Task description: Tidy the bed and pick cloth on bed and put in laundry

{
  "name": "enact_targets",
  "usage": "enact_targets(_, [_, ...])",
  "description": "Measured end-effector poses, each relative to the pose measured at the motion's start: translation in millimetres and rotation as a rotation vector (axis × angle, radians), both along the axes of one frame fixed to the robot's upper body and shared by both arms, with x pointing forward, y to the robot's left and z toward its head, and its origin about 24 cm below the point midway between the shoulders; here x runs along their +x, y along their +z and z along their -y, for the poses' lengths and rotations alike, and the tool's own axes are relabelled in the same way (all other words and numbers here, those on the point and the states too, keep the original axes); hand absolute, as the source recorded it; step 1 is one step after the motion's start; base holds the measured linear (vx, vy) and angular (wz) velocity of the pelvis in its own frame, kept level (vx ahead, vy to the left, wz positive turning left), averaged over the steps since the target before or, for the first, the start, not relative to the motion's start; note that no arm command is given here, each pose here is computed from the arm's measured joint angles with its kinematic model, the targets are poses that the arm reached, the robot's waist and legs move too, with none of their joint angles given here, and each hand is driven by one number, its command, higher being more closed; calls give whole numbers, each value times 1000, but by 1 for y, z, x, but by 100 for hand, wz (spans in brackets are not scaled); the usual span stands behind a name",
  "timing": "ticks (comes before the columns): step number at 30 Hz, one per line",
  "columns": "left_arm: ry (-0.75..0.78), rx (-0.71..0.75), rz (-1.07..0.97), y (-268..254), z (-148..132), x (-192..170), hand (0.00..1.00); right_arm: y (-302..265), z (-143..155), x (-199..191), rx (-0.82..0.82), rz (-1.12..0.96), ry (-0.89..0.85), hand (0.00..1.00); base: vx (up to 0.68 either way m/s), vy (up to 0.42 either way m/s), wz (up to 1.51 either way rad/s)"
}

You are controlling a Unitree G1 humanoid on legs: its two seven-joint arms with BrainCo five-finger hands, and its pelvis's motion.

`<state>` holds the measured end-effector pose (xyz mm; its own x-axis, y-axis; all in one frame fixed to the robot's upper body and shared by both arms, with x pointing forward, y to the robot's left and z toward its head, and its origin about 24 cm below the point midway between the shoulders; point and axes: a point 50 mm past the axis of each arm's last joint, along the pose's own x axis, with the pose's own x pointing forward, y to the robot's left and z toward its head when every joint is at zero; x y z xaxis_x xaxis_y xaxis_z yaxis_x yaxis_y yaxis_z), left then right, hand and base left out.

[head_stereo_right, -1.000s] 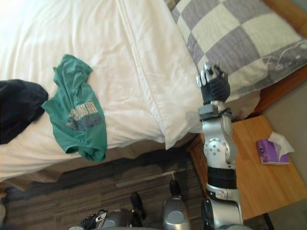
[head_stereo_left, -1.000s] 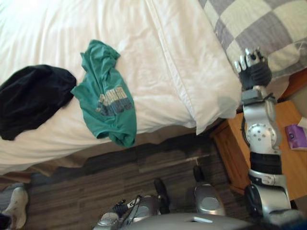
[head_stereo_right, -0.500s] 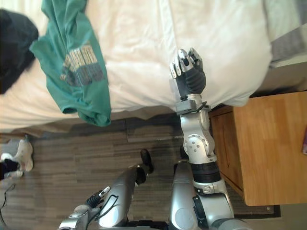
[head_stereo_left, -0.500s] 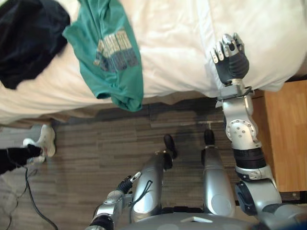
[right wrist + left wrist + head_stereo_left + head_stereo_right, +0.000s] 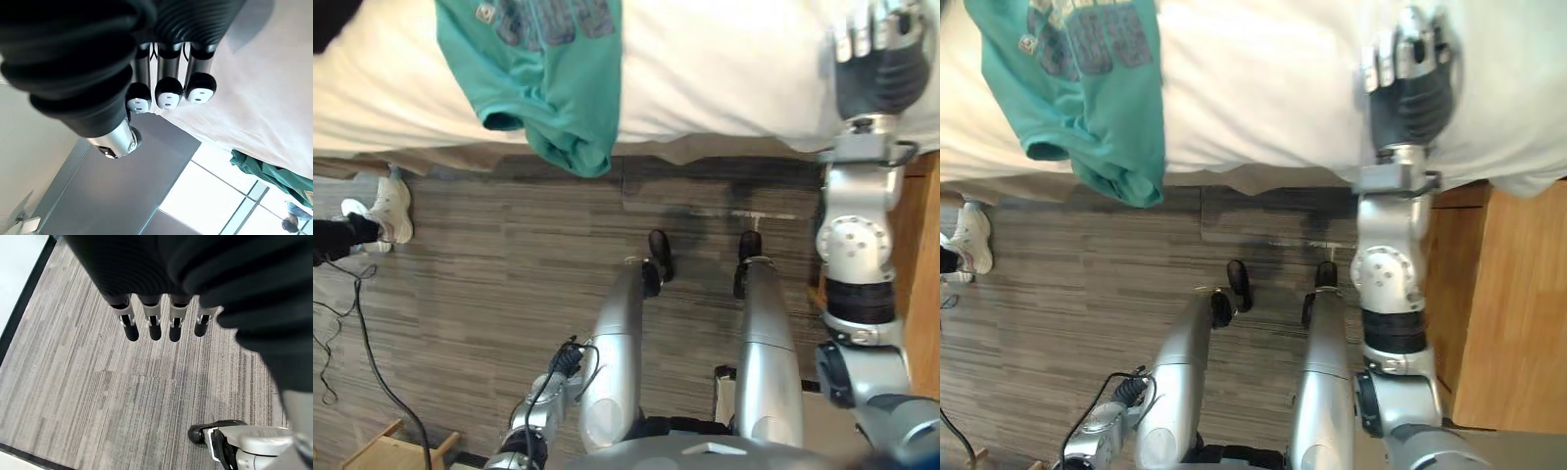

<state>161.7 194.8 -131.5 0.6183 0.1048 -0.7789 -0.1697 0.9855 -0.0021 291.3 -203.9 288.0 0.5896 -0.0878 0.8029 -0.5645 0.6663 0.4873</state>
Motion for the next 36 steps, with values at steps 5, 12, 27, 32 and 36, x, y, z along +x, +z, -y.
enact_targets(5, [16,15,-6,-2,-2,-3,0,-21,79,-11,171,-2,-130,100,28,-7,-23])
enact_targets(12, [82,4,-43,-9,-7,-19,0,-92,148,-38,342,-125,-251,100,81,6,-25])
enact_targets(27, [133,-26,-154,-19,-20,-51,0,-264,118,-71,269,-817,-346,0,89,-1,-15])
enact_targets(32, [122,-17,-110,-12,-22,-37,0,-352,53,-105,-62,-1297,-252,0,151,-61,13])
enact_targets(36, [101,-81,-91,-13,9,-25,0,-401,24,-135,-189,-1564,-117,0,115,-26,13])
